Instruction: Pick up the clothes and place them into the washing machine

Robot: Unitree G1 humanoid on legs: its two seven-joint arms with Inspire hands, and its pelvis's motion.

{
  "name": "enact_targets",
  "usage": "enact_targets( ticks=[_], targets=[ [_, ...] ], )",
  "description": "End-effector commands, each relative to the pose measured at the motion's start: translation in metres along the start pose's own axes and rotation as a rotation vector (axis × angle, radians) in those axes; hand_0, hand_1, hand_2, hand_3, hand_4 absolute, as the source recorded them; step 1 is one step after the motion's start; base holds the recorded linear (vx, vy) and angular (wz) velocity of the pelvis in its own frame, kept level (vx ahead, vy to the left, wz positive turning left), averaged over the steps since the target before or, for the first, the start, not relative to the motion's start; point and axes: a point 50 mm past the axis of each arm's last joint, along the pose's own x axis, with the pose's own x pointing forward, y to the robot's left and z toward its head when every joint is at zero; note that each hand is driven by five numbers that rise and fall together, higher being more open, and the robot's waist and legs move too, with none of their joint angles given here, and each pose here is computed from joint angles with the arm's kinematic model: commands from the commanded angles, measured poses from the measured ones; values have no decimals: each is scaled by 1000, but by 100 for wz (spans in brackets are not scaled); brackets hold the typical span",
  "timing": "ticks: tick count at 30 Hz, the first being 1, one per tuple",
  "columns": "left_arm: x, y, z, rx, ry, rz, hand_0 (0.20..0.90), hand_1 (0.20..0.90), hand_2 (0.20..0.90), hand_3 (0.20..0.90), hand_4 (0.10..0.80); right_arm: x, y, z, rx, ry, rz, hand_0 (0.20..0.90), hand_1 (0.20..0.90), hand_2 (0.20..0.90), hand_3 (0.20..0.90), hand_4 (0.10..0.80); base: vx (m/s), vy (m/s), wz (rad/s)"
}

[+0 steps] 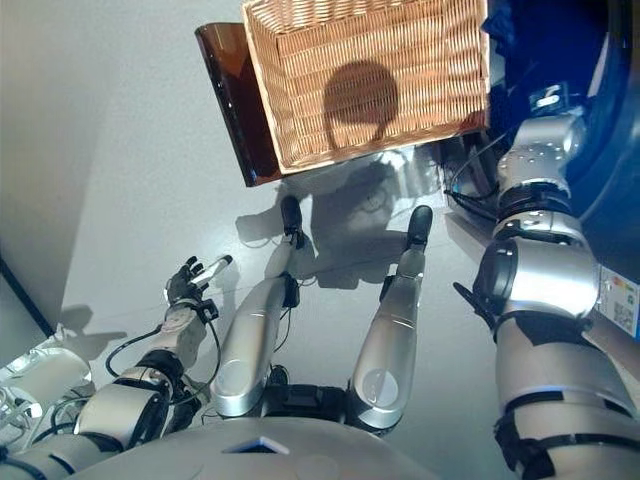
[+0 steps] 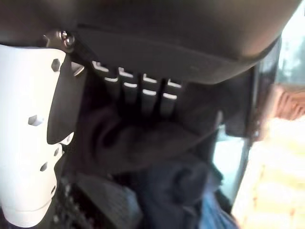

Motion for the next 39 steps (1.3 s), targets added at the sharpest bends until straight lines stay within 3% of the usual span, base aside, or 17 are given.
enact_targets(
  ticks=[1, 15, 29, 39],
  targets=[
    [0, 40, -23, 6, 80, 164, 900, 900, 900, 900, 800, 9, -2, 62, -133, -246, 80, 900, 900, 900, 900, 800, -14, -5, -3],
    [-6, 45, -38, 36, 101, 133, 900, 900, 900, 900, 800, 6, 8, 35, -364, -182, 176, 900, 900, 900, 900, 800, -3, 1, -1],
    [-7, 45, -37, 41, 84, 123, 900, 900, 900, 900, 800, -9, 14, -4, -929, -233, 340, 900, 900, 900, 900, 800, 3, 2, -3],
    [-7, 41, -35, 15, 72, 119, 900, 900, 900, 900, 800, -25, 18, -32, -1095, -260, 476, 900, 900, 900, 900, 800, -1, -3, -7]
  ],
)
